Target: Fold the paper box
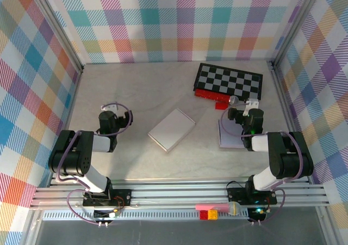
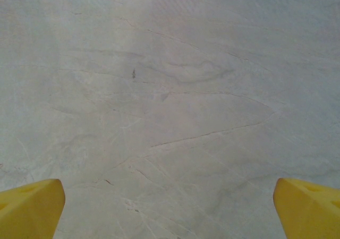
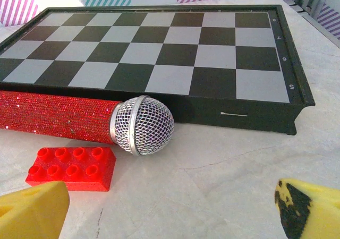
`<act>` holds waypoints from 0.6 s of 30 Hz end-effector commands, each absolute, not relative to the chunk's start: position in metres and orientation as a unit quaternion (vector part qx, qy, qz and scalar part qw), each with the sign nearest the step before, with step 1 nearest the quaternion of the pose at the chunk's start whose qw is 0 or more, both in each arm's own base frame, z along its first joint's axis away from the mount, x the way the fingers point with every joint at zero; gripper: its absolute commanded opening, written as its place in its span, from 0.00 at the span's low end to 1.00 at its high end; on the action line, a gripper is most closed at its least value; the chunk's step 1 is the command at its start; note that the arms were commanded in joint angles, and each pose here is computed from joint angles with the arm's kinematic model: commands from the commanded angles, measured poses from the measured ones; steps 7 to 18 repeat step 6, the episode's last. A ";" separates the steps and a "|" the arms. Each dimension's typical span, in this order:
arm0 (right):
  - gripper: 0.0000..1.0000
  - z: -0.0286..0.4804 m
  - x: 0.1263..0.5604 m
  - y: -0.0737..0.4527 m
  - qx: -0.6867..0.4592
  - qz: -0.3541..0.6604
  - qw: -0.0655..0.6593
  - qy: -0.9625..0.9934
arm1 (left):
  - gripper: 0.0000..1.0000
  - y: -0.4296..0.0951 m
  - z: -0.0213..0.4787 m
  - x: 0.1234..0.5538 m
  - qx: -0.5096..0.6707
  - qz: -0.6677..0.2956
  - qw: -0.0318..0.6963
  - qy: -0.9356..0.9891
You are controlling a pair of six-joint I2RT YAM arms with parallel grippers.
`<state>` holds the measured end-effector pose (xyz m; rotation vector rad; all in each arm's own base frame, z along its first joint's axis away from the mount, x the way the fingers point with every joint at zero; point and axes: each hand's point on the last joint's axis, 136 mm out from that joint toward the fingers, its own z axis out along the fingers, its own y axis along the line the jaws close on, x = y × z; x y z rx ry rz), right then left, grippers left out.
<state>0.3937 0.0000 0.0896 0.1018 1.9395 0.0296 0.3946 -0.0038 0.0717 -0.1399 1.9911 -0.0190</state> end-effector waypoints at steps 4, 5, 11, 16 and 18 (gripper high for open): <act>0.99 0.091 0.398 0.012 0.012 0.027 0.563 0.826 | 1.00 -0.005 0.083 0.400 -0.050 0.001 0.559 0.828; 0.99 0.092 0.397 0.013 0.008 0.028 0.564 0.825 | 1.00 -0.005 0.083 0.400 -0.050 0.002 0.559 0.828; 0.99 0.092 0.396 0.016 -0.001 0.033 0.567 0.823 | 1.00 -0.005 0.083 0.400 -0.050 0.002 0.558 0.828; 0.99 0.092 0.396 0.016 -0.001 0.033 0.567 0.823 | 1.00 -0.005 0.083 0.400 -0.050 0.002 0.558 0.828; 0.99 0.092 0.396 0.016 -0.001 0.033 0.567 0.823 | 1.00 -0.005 0.083 0.400 -0.050 0.002 0.558 0.828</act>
